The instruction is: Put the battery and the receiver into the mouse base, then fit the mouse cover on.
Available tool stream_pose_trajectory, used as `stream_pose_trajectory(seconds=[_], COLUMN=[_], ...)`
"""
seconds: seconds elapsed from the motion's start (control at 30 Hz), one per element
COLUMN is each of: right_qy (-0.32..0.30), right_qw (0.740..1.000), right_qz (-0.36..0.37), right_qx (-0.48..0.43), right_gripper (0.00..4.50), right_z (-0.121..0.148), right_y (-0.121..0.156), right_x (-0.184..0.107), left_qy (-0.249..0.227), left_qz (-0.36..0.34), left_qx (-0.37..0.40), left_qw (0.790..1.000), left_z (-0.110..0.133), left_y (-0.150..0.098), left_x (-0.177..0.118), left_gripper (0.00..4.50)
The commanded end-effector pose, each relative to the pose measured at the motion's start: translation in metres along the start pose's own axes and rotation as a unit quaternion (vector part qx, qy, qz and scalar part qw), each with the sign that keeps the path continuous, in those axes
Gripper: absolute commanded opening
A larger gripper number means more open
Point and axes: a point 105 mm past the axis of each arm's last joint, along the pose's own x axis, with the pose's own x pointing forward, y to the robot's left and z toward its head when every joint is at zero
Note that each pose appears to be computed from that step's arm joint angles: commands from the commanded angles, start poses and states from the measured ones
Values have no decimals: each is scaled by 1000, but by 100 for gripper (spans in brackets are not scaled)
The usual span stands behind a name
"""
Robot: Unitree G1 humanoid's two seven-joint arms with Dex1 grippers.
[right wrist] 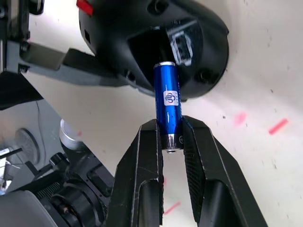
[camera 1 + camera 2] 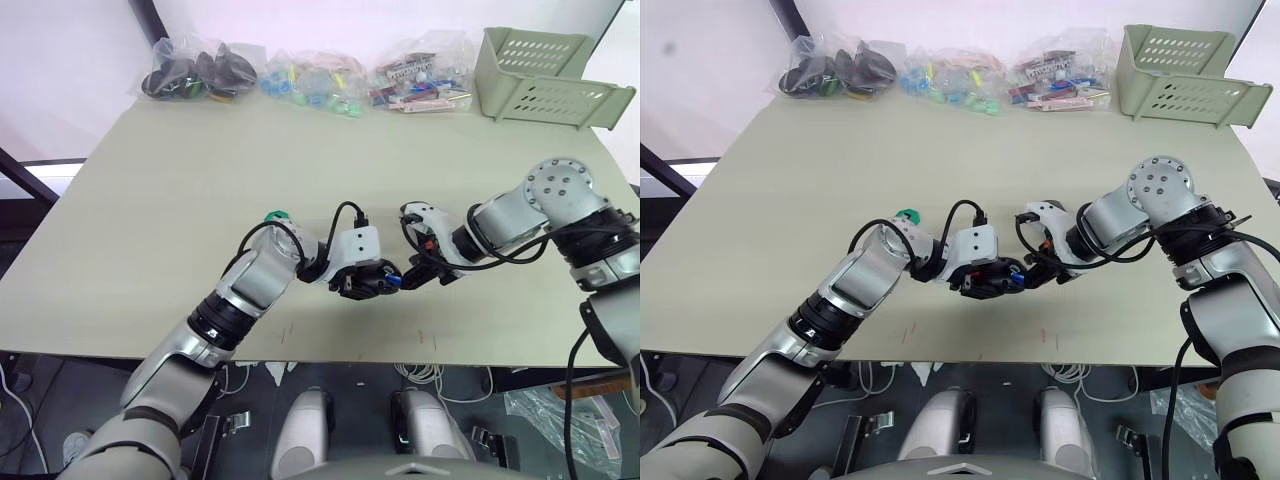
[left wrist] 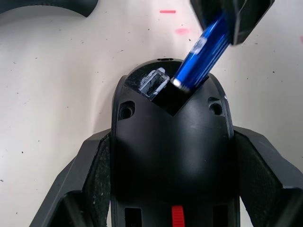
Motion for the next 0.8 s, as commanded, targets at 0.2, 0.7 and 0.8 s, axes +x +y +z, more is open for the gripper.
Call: stream_pose_trajectory(seconds=[0.2,0.7,0.8], right_qy=[4,17,19], right_qw=[1000,1000,1000], right_qz=[-6,-13,-14], right_qx=[-11,-6,-6], right_gripper=[10,10,130], right_z=[6,14,13], right_y=[3,0,-2], right_x=[3,11,11], left_qy=[14,13,12], left_qz=[-29,-24,-23], left_qx=[-5,-11,-12], left_qw=[999,1000,1000], left_z=[-7,-7,-6], left_y=[-16,-17,-17], left_x=[15,16,17], left_gripper=[293,293,293])
